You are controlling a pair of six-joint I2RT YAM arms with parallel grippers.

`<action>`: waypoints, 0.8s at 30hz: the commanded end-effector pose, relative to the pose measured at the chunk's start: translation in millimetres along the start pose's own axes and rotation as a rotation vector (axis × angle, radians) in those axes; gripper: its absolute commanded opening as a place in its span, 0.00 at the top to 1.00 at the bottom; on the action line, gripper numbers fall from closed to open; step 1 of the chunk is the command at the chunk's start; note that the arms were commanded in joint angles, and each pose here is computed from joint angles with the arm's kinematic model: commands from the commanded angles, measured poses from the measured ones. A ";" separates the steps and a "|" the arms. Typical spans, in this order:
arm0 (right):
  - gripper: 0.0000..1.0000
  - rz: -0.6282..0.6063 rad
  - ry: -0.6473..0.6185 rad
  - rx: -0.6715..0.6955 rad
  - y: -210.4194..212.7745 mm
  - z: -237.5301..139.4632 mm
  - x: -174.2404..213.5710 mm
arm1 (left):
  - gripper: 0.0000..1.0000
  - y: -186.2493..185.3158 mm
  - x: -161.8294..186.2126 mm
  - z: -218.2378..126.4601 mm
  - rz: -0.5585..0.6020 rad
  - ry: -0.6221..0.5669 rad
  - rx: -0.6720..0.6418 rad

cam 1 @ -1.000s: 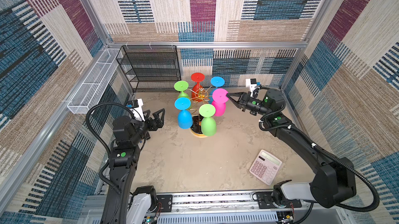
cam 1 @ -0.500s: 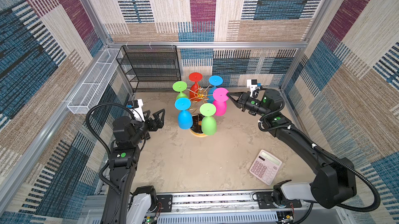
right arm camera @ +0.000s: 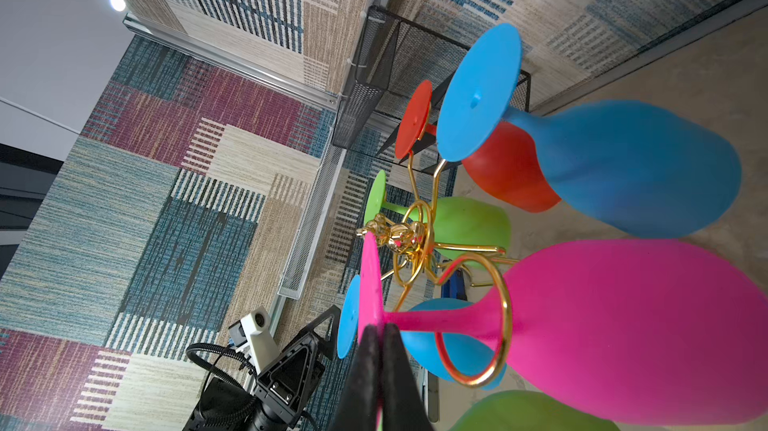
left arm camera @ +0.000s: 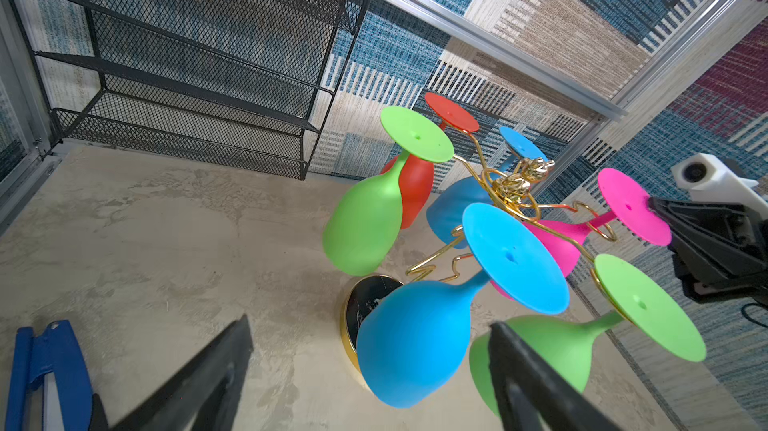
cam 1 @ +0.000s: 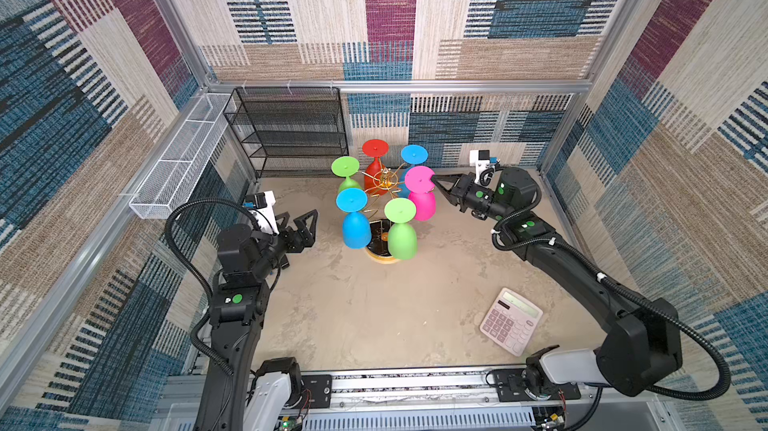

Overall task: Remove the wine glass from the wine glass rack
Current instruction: 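Lift the magenta glass off its rack arm with the right gripper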

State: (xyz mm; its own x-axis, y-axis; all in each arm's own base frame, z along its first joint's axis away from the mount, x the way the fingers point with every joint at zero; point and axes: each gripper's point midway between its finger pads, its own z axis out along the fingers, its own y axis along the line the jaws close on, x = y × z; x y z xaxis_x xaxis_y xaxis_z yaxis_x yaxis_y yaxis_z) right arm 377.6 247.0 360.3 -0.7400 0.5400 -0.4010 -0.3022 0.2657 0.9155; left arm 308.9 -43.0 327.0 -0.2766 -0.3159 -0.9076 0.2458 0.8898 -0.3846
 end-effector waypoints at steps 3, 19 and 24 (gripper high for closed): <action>1.00 -0.035 -0.019 -0.004 5.1 5.5 -2.6 | 0.09 -3.9 -1.9 -0.8 -0.008 -0.008 0.022; 1.00 -0.071 -0.048 0.047 1.1 17.4 -3.9 | 0.09 -4.1 -1.4 -1.0 -0.011 -0.009 0.023; 1.00 -0.084 -0.041 0.051 3.4 22.5 -1.5 | 0.09 -4.7 -1.5 -1.6 -0.011 -0.010 0.025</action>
State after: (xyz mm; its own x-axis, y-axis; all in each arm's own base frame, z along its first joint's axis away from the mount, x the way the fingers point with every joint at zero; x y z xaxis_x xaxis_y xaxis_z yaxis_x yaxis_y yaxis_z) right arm 390.1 263.4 356.1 -0.7052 0.5429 -0.4561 -0.3065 0.3466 0.8865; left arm 307.5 -44.2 326.1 -0.2790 -0.3162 -0.9068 0.2518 0.8871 -0.3868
